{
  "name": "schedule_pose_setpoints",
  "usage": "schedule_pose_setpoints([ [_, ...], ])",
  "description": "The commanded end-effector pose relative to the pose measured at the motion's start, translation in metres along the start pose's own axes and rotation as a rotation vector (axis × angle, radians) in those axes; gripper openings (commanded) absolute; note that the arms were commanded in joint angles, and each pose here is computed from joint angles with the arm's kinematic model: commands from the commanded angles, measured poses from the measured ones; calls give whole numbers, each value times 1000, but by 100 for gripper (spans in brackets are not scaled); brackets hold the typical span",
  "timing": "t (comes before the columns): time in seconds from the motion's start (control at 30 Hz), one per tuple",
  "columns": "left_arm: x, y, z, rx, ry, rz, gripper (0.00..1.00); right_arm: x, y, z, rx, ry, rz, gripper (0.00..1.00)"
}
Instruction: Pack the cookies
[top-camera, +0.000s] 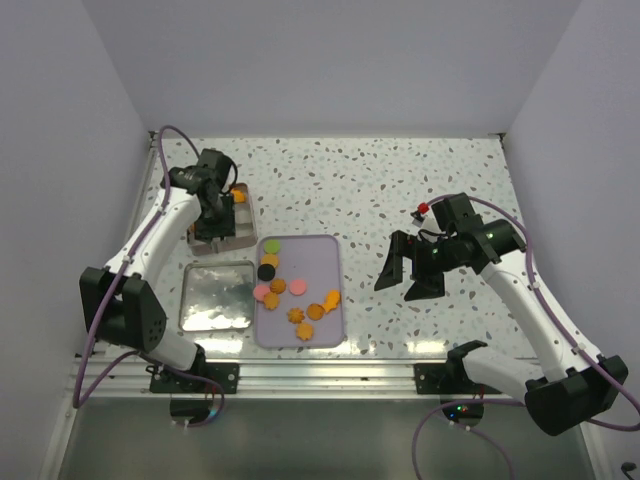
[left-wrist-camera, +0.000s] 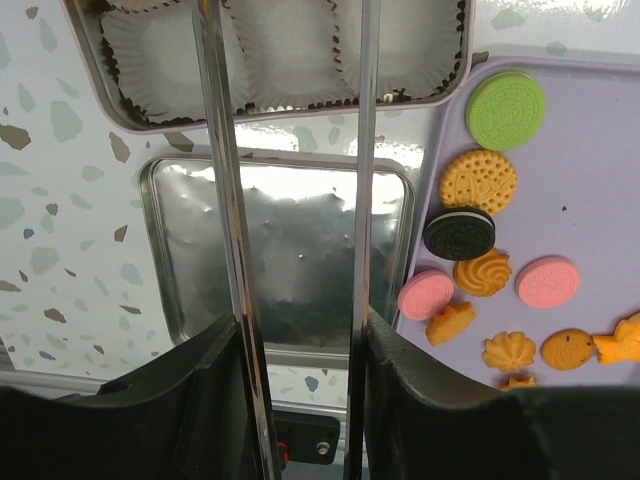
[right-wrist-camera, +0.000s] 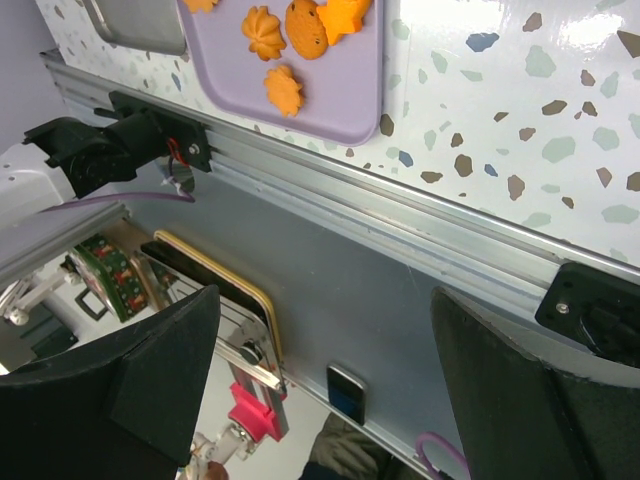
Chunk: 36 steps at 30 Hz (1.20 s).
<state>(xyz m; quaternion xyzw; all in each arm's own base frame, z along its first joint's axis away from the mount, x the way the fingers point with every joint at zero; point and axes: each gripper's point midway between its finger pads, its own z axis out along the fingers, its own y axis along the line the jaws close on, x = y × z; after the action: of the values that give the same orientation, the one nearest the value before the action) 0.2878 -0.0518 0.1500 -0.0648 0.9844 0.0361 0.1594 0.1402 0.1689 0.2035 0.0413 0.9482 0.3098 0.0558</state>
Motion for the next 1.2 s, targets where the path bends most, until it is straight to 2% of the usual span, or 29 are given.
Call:
schedule_pose_setpoints([
  [0.0,-15,2,4,-9,-51,-4,48,0,5,-3,-22,-2,-29,89],
  [0.3,-25,1,-23,22,-104,-17,47,0,4,-2,-18,-5,-29,89],
  [0.5,-13,-21,-57,163,-155,6,47,0,3,0,-16,-3,-25,90],
  [0.7,47,-62,-62,212,-57,170,46,3,-1,3,-13,3,-19,90],
  [0.87,99,-90,-68,328,13,232,46,6,-4,3,-8,5,-15,90],
  [1.0,154,-92,-52,317,120,280,46,11,-9,5,-6,5,-9,90],
  [1.17,194,-95,-47,316,162,304,45,14,-10,6,-10,0,0,90],
])
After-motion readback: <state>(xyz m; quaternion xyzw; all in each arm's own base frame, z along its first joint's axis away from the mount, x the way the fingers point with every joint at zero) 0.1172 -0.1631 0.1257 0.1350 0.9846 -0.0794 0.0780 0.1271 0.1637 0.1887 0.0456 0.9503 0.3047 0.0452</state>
